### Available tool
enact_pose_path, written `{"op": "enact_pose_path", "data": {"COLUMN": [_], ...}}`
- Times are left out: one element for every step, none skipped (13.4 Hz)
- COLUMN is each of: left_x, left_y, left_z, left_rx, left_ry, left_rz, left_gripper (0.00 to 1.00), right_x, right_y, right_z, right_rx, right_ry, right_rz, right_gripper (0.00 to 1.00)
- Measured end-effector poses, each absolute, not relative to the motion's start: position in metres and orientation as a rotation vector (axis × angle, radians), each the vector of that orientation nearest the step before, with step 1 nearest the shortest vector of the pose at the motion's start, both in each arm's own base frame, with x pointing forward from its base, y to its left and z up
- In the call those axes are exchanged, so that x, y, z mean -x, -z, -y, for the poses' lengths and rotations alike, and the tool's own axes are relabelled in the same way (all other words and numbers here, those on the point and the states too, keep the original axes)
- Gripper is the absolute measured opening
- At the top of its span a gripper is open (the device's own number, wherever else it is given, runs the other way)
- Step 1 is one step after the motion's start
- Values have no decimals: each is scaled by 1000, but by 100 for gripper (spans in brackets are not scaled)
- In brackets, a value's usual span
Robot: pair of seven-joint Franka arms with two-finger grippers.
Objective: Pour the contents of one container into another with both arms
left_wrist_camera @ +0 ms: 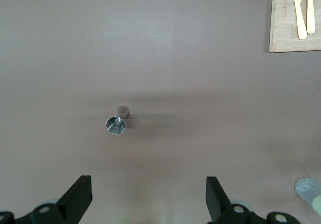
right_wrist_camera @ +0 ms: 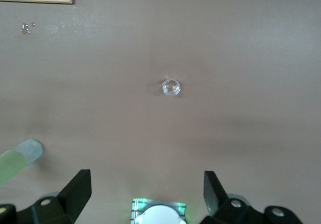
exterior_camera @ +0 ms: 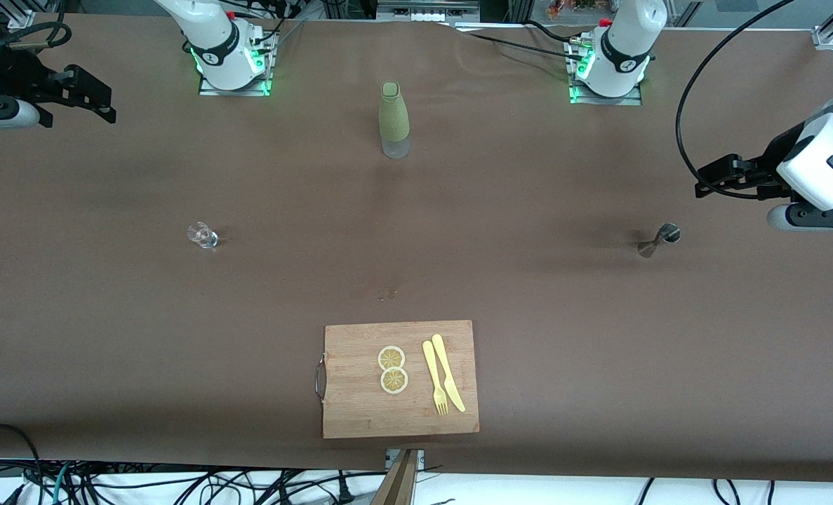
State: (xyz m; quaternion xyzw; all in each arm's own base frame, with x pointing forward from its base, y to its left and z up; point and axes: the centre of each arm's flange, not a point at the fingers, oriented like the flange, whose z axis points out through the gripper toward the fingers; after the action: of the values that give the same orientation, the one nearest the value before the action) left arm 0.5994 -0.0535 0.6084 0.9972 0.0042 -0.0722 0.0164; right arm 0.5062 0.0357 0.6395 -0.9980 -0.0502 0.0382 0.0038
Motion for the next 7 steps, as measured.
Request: {"op": "enact_pose_path", "data": {"left_x": [-600, -600, -601, -601, -601, -601, -601], "left_y": [-607, -606, -605, -605, -605, -605, -604], "left_z": [54, 54, 54, 54, 54, 54, 54], "left_rx": [-3101, -3101, -3101, -3101, -3101, -3101, -3102], "left_ry": [228, 232, 234, 234, 234, 235, 235], "left_rz": [-14, -15, -16, -17, -17, -18, -18], "left_gripper": [100, 100, 100, 100, 100, 100, 100], "right_x": [-509, -510, -512, -512, -514, -515, -516], "right_y": [-638, -636, -634, -634, -634, -633, -633], "right_z": [-29, -24, -21, -21, -23, -24, -26], "right_rx": [3125, 3122, 3120, 3119, 3120, 3120, 3120], "right_ry": [-107, -106, -107, -104, -99, -95, -91], "right_rz": [180, 188, 193, 198, 202, 207, 211], "right_gripper": [100, 100, 100, 100, 100, 100, 100]}}
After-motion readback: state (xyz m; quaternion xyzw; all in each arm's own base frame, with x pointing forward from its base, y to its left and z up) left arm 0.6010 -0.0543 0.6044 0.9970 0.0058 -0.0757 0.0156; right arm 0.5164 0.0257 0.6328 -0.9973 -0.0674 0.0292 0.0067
